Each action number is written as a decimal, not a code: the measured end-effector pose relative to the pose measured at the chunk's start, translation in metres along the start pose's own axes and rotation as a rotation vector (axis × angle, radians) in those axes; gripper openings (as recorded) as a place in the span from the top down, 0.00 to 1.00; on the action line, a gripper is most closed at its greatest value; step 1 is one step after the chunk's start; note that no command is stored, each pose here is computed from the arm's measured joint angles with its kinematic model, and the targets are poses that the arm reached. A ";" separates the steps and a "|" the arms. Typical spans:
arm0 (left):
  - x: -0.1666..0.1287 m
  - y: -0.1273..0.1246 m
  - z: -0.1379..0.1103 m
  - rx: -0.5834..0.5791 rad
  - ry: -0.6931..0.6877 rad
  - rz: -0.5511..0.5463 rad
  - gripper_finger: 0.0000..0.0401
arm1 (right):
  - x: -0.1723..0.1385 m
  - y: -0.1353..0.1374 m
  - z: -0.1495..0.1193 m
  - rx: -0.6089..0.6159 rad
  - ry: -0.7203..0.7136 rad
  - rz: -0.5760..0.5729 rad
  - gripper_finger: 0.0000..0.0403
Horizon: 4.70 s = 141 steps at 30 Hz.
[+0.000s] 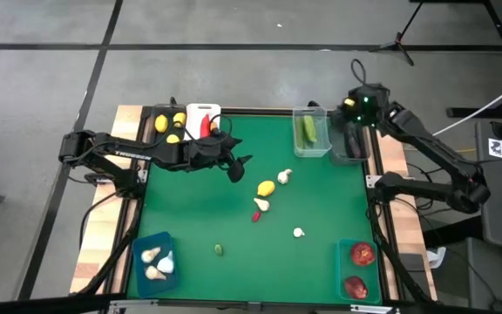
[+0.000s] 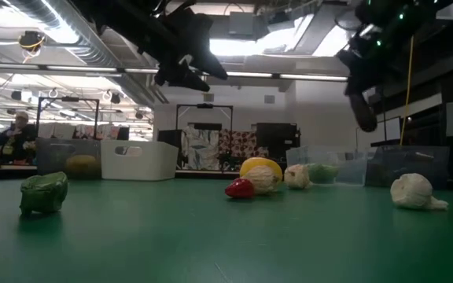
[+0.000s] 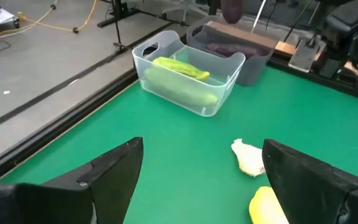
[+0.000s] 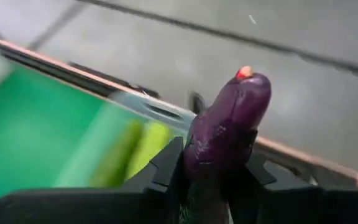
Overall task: Sort produce into baskets
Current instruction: Put the eggplant into the right black bin, then put the lemon into the left black bin, then put the green chili pepper into the white bin
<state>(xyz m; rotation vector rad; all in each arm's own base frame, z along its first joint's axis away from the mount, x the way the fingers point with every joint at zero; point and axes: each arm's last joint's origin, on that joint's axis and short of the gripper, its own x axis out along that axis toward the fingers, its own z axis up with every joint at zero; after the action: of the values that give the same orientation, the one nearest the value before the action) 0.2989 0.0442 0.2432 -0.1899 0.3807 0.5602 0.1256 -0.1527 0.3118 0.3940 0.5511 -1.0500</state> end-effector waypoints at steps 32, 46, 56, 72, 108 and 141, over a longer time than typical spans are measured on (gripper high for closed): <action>0.011 -0.061 -0.032 0.047 -0.049 -0.156 0.19 | 0.014 -0.015 -0.009 -0.003 0.221 0.198 0.32; 0.071 -0.090 -0.102 0.054 -0.047 -0.080 0.19 | 0.011 -0.016 -0.010 -0.003 0.221 0.198 0.34; 0.102 -0.104 -0.119 0.143 0.099 -0.023 0.19 | 0.010 -0.016 -0.010 -0.017 0.221 0.199 0.34; 0.105 -0.099 -0.115 0.097 0.205 0.007 0.48 | 0.010 -0.016 -0.010 -0.030 0.222 0.201 0.34; -0.055 0.109 -0.050 -0.401 0.187 1.053 0.52 | 0.010 -0.016 -0.013 -0.054 0.252 0.201 0.34; -0.079 -0.034 -0.065 -0.111 0.238 0.062 0.26 | 0.009 -0.017 -0.017 -0.081 0.297 0.202 0.34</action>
<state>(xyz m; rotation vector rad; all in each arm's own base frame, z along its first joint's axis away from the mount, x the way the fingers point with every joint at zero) 0.2363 -0.0399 0.2177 -0.3544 0.5887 0.6223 0.1099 -0.1566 0.2921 0.5267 0.7990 -0.7767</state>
